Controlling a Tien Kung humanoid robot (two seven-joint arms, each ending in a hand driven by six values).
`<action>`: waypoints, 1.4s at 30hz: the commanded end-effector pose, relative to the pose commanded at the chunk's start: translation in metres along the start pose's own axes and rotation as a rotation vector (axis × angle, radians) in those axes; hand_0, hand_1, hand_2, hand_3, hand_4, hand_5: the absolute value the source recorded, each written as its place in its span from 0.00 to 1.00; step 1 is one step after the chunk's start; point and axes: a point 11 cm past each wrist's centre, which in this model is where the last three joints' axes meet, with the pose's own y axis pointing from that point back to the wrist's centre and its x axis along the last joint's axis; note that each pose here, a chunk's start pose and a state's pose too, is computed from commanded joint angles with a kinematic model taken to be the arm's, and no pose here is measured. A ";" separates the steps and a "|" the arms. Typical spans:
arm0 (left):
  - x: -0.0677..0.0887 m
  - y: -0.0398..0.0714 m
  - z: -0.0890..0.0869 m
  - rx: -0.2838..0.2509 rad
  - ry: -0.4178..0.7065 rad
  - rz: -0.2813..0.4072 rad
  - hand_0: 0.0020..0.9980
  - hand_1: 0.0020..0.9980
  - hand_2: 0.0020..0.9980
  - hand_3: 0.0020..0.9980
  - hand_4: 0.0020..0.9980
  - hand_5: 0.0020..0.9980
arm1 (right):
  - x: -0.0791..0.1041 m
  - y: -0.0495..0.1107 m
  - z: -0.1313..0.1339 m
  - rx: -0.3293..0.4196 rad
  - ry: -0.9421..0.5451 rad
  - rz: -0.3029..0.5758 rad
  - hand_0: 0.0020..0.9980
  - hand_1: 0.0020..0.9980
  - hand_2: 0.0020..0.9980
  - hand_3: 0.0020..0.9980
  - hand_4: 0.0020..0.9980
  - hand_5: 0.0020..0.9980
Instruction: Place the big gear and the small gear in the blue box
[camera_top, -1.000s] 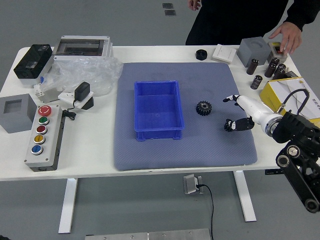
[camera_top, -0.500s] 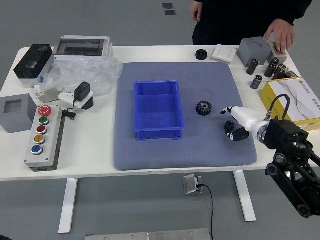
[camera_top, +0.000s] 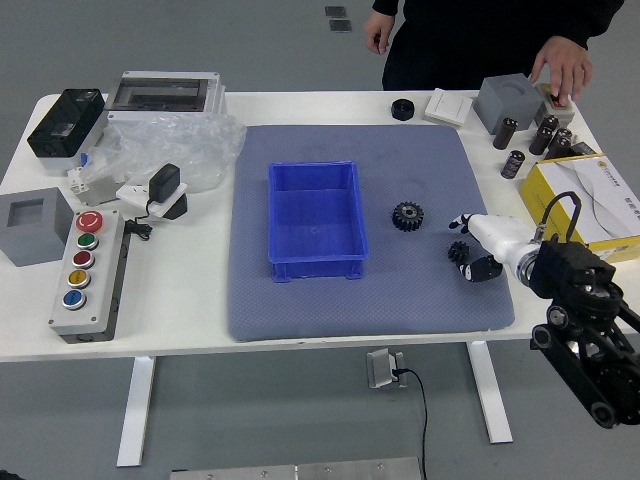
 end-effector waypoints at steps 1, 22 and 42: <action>0.000 0.000 0.000 0.000 0.000 0.000 0.89 0.87 0.87 0.85 0.84 0.55 | 0.000 0.000 0.000 -0.001 0.000 -0.001 0.78 0.75 0.77 0.81 0.65 0.15; 0.000 0.000 0.001 -0.001 -0.003 -0.002 0.89 0.87 0.87 0.85 0.84 0.54 | -0.010 -0.005 0.000 -0.010 0.030 -0.034 0.76 0.73 0.75 0.72 0.64 0.18; -0.001 0.000 0.000 0.002 -0.003 -0.004 0.89 0.87 0.87 0.86 0.84 0.54 | -0.009 -0.006 0.002 -0.020 0.028 -0.009 0.61 0.56 0.62 0.61 0.56 0.22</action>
